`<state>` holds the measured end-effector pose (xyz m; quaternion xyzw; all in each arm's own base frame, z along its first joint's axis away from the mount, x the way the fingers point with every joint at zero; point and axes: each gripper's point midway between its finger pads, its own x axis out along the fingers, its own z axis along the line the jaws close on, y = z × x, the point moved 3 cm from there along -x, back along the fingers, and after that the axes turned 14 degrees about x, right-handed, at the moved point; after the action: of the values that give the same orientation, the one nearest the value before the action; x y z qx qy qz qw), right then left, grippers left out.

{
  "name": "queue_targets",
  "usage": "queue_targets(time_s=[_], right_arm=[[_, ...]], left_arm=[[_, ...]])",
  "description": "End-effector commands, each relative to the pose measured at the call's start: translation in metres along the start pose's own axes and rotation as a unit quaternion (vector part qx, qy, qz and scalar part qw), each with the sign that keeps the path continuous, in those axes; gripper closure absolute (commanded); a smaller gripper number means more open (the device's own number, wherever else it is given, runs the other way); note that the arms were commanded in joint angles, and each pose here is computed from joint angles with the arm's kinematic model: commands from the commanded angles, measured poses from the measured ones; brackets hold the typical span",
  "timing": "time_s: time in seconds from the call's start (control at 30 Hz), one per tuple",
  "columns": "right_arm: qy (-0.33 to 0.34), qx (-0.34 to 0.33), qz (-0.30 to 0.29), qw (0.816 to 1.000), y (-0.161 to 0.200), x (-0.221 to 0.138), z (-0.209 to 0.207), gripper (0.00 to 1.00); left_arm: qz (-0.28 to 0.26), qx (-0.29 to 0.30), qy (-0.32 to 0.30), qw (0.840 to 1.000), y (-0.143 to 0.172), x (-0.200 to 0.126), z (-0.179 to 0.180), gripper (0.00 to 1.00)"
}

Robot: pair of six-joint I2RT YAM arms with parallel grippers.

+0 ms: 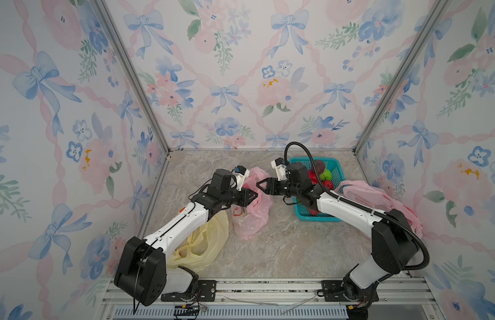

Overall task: Untie the knot of a plastic bag & take out the apple
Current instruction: Untie the plastic bag at the center of the board.

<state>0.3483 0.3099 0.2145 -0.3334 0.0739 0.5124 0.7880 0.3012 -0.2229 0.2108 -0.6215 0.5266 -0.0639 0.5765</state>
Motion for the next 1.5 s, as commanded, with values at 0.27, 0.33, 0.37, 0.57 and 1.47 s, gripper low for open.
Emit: queue_targets(time_s=[0.27,0.33,0.37,0.57,1.47], right_arm=[[-0.012,-0.004,0.004,1.000,-0.006,0.008,0.008,0.77],[-0.013,-0.008,-0.005,1.000,-0.010,0.003,0.010,0.85],[-0.017,-0.008,-0.009,1.000,-0.013,0.002,0.010,0.88],[-0.157,0.077,-0.070,0.982,-0.066,-0.037,0.032,0.92],[-0.246,0.127,-0.033,0.960,-0.146,-0.033,0.002,0.46]], left_arm=[[0.026,0.001,-0.035,0.999,0.019,-0.002,0.010,0.61],[0.036,-0.002,-0.032,0.999,0.025,0.000,0.012,0.94],[0.041,-0.003,-0.030,0.999,0.029,0.001,0.012,1.00],[0.057,-0.011,-0.034,0.998,0.051,-0.005,0.014,1.00],[0.057,-0.094,-0.027,0.994,0.115,-0.051,-0.011,1.00]])
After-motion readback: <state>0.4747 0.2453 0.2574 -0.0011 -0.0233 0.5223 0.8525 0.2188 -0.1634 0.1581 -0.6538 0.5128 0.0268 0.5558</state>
